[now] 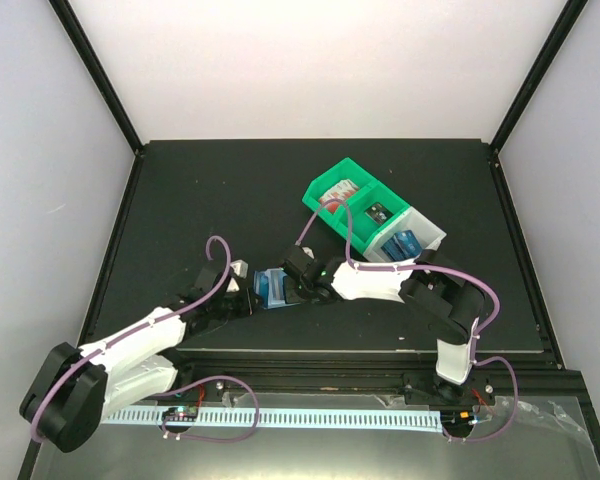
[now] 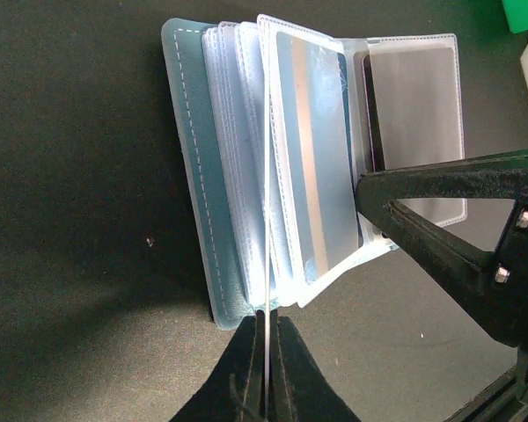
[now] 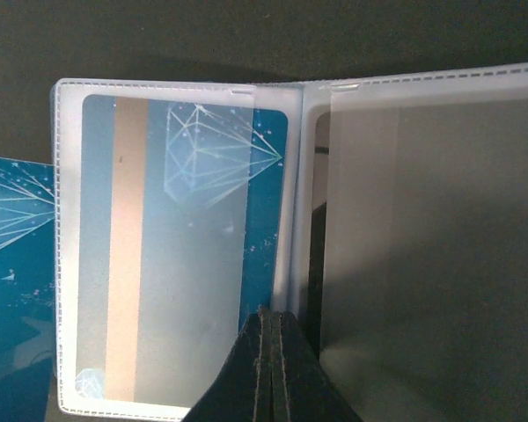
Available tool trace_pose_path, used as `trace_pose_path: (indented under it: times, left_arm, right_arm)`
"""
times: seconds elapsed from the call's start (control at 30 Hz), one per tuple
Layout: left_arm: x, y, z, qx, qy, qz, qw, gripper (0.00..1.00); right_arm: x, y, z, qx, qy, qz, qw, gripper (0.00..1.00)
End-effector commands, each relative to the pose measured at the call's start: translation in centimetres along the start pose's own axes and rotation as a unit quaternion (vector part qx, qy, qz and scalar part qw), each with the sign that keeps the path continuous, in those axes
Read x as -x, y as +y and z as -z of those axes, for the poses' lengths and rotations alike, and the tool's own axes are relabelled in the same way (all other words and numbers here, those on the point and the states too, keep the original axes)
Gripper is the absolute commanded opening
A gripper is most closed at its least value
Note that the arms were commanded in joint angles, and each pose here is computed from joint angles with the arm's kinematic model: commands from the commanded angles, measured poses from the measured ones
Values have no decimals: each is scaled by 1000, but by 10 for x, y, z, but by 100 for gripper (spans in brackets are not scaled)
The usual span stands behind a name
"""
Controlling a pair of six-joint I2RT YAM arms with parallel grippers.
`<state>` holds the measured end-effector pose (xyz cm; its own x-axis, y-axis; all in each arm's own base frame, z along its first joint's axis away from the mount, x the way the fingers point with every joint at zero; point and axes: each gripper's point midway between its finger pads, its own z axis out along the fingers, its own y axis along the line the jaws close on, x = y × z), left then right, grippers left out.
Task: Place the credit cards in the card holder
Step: Turn over the card slot in the card holder.
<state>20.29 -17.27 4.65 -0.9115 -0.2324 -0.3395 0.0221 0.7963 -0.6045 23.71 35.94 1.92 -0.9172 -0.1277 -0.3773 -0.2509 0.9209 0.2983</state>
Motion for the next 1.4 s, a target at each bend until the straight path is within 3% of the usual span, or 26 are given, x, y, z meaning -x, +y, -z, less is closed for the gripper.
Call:
trace_pose_path:
  times: [0.0, 0.3, 0.57, 1.1, 1.37]
  left_arm:
    - [3, -7, 0, -20, -4, 0, 1000, 1]
    - [2, -27, 3, -76, 2, -24, 997, 2]
    - [-3, -42, -2, -113, 33, -44, 992, 1]
    - [-4, -81, -5, -193, 78, -67, 976, 1]
    - [-5, -75, -20, -180, 90, -58, 978, 1]
  right_arm:
    - [-20, -20, -11, -31, 27, -4, 999, 1]
    - [-11, -12, 1, -3, 3, -6, 1000, 2]
    - [11, -10, 32, 5, -52, -15, 999, 15]
    - [27, -19, 77, 16, -124, -11, 992, 27]
    - [32, -23, 97, 22, -153, -13, 988, 28]
